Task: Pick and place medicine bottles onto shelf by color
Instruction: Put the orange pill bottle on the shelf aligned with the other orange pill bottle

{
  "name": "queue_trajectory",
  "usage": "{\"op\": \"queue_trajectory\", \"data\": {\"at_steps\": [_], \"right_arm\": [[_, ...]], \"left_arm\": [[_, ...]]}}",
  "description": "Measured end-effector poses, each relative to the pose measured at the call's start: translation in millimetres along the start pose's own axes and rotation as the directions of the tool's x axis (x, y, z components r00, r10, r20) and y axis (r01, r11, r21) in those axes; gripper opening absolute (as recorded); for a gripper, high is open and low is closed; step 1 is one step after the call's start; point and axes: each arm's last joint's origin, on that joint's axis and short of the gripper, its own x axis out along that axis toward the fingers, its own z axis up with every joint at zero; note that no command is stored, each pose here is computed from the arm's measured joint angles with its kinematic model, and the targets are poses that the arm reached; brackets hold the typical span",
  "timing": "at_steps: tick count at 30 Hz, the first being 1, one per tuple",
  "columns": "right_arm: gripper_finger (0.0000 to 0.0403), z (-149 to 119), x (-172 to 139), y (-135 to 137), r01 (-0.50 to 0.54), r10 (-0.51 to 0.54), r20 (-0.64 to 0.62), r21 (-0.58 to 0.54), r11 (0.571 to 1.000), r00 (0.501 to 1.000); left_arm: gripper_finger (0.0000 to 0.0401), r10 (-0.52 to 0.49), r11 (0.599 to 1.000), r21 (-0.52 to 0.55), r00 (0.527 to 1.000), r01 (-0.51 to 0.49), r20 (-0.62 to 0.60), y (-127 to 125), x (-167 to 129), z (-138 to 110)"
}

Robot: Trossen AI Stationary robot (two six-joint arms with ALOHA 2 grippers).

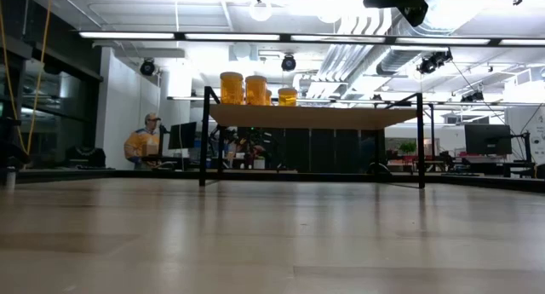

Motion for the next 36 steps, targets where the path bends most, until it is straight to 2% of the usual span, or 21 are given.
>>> {"op": "queue_trajectory", "data": {"at_steps": [5, 9, 16, 20, 22, 24, 26, 30, 33, 36], "right_arm": [[0.0, 0, 0, 0, 0.001, -0.001, 0.0, -0.003, 1.0, 1.0], [0.0, 0, 0, 0, 0.001, -0.001, 0.0, -0.004, 1.0, 1.0], [0.0, 0, 0, 0, 0.001, -0.001, 0.001, -0.043, 0.999, 1.0], [0.0, 1, 0, 0, 0.003, -0.003, 0.014, -0.047, 0.999, 1.0], [0.0, 2, 0, 0, 0.002, -0.001, 0.026, -0.041, 0.999, 1.0], [0.0, 3, 0, 1, 0.0, 0.002, 0.036, -0.037, 0.999, 0.999], [0.0, 4, 0, 1, -0.004, 0.005, 0.046, -0.029, 1.0, 0.999], [0.0, 8, 0, 2, -0.014, 0.015, 0.082, -0.016, 1.0, 0.996], [0.0, 14, 1, 2, -0.004, 0.005, 0.147, -0.006, 1.0, 0.989], [0.0, 22, 5, 1, 0.05, -0.057, 0.225, 0.036, 0.998, 0.973]], "left_arm": [[0.02, -0.016, 0.999, 0.042, 1.0, 0.017, -0.018, 15, -14, 9], [0.0204, -0.054, 0.997, 0.059, 0.997, 0.057, -0.056, 43, -34, 23], [0.0203, -0.088, 0.996, -0.031, 0.996, 0.088, 0.004, 129, -85, 56], [0.0202, -0.07, 0.983, -0.157, 0.988, 0.092, 0.14, 181, -120, 81], [0.0202, -0.049, 0.982, -0.166, 0.976, 0.086, 0.213, 201, -137, 93], [0.0202, -0.009, 0.988, -0.146, 0.961, 0.051, 0.276, 217, -152, 106], [0.0202, 0.069, 0.99, -0.141, 0.944, -0.024, 0.322, 231, -164, 120], [0.0202, 0.213, 0.973, -0.161, 0.9, -0.163, 0.38, 261, -184, 152], [0.0202, 0.275, 0.96, -0.165, 0.872, -0.227, 0.405, 284, -188, 178], [0.0202, 0.317, 0.948, -0.168, 0.846, -0.27, 0.43, 309, -186, 204]]}}
